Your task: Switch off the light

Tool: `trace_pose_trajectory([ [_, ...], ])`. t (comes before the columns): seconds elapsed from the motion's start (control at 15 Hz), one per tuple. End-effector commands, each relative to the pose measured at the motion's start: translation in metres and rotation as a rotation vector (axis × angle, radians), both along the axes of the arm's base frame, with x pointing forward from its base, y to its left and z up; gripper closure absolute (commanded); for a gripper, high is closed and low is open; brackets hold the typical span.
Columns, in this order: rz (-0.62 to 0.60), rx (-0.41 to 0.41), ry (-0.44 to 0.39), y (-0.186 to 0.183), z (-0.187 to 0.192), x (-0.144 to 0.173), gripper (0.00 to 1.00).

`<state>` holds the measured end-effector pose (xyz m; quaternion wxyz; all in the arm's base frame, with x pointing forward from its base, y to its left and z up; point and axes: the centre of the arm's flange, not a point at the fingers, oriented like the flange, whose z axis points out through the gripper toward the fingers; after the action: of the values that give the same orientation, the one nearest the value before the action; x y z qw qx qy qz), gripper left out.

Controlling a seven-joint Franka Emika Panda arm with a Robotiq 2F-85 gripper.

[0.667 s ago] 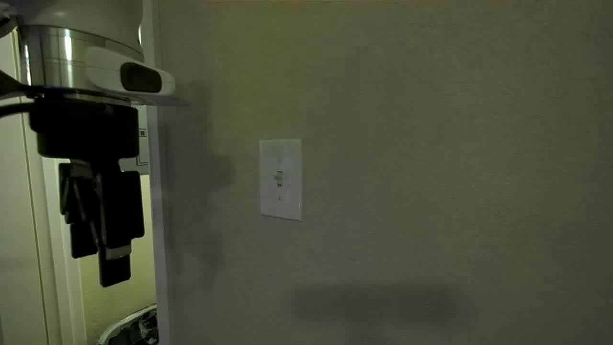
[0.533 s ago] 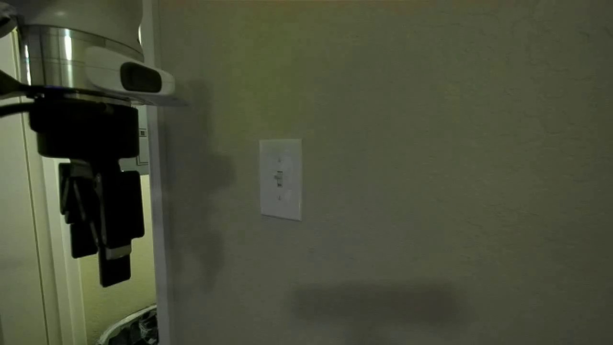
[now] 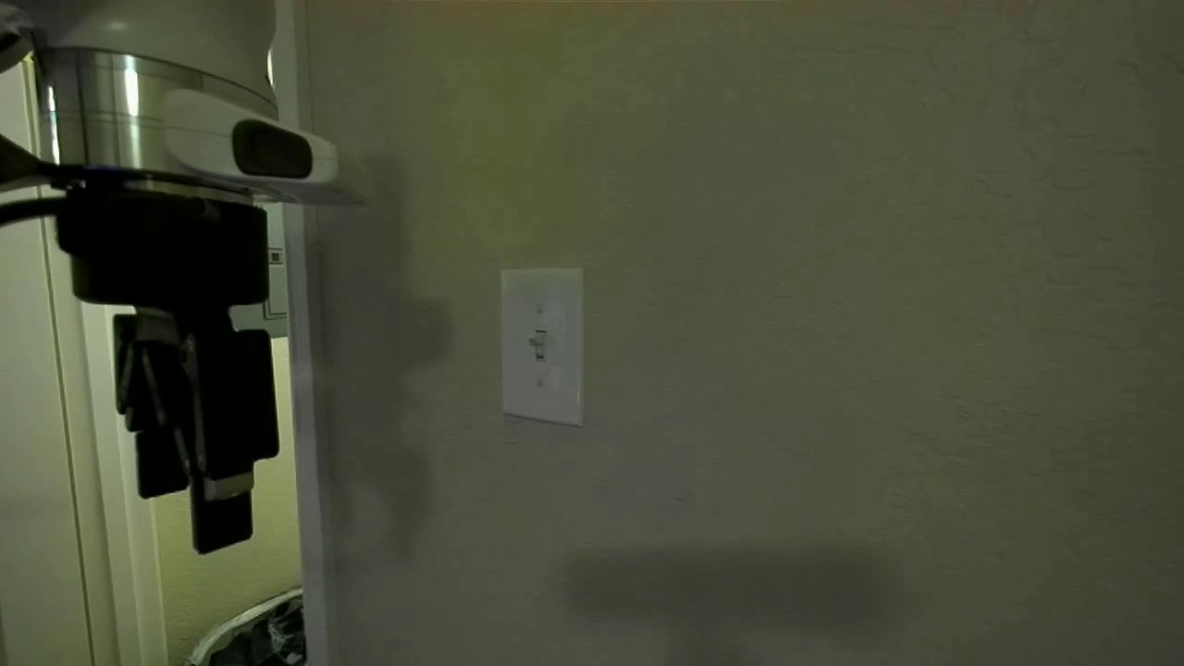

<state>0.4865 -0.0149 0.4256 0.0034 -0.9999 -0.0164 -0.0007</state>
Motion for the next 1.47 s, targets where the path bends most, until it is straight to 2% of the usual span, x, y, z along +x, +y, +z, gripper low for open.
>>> trace_pose_trajectory([
  [0.0,0.000,0.000,0.000,0.000,0.000,0.000,0.00],
  [0.6,0.000,0.000,0.000,0.000,0.000,0.000,0.00],
  [1.0,-0.020,-0.011,-0.079,-0.018,0.004,0.024,0.00],
  [1.4,-0.032,-0.043,-0.180,-0.035,0.011,0.065,0.00],
])
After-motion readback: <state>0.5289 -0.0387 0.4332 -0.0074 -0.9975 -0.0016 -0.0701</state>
